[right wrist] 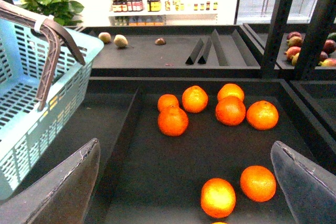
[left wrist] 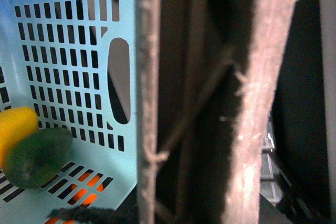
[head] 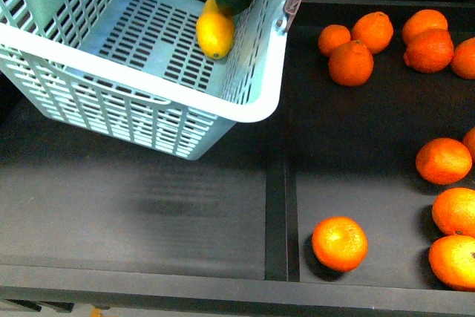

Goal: Pick mango and avocado into basket

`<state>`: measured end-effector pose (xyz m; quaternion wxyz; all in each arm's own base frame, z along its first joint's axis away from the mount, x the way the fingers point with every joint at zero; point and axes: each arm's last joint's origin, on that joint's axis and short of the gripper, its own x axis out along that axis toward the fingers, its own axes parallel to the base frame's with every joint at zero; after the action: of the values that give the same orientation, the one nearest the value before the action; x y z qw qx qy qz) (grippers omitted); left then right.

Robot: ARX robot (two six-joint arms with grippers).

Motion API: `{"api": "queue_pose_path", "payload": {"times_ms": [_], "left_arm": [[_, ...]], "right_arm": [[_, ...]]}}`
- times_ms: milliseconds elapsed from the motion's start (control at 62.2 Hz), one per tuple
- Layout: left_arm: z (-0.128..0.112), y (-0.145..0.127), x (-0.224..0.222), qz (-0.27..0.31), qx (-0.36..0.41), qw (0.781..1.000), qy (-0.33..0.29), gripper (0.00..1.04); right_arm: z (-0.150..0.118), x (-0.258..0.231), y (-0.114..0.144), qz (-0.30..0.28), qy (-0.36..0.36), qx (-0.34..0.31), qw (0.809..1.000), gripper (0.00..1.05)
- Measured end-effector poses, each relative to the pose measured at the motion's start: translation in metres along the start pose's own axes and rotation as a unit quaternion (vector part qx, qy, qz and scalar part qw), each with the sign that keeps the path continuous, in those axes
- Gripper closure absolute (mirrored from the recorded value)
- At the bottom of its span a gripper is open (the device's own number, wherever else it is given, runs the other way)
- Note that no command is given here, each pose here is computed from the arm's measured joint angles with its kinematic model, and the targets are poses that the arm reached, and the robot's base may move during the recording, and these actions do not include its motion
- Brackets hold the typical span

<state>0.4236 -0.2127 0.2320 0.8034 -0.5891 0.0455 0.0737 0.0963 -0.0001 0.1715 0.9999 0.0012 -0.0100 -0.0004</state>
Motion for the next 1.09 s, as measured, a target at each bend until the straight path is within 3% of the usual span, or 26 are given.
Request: {"api": "queue_pose_path", "payload": {"times_ms": [241, 531, 708, 997, 1093], "left_arm": [[-0.017, 0.050, 0.024, 0.108, -0.078, 0.991, 0.004, 0.91], [-0.016, 0.067, 0.036, 0.190, -0.092, 0.977, 0.015, 0.91], [-0.013, 0.066, 0.039, 0.192, -0.102, 0.976, 0.013, 0.91], [-0.006, 0.064, 0.052, 0.210, -0.065, 0.973, 0.064, 0.91], [-0.008, 0.067, 0.050, 0.239, -0.056, 0.966, 0.083, 0.76]], "right_arm": [[0.000, 0.000, 0.000, 0.000, 0.000, 0.000, 1.000, 0.09], [0.000, 0.000, 0.000, 0.000, 0.000, 0.000, 1.000, 0.09], [0.000, 0.000, 0.000, 0.000, 0.000, 0.000, 1.000, 0.09], [0.000, 0.000, 0.000, 0.000, 0.000, 0.000, 1.000, 0.09], [0.000, 0.000, 0.000, 0.000, 0.000, 0.000, 1.000, 0.09]]}}
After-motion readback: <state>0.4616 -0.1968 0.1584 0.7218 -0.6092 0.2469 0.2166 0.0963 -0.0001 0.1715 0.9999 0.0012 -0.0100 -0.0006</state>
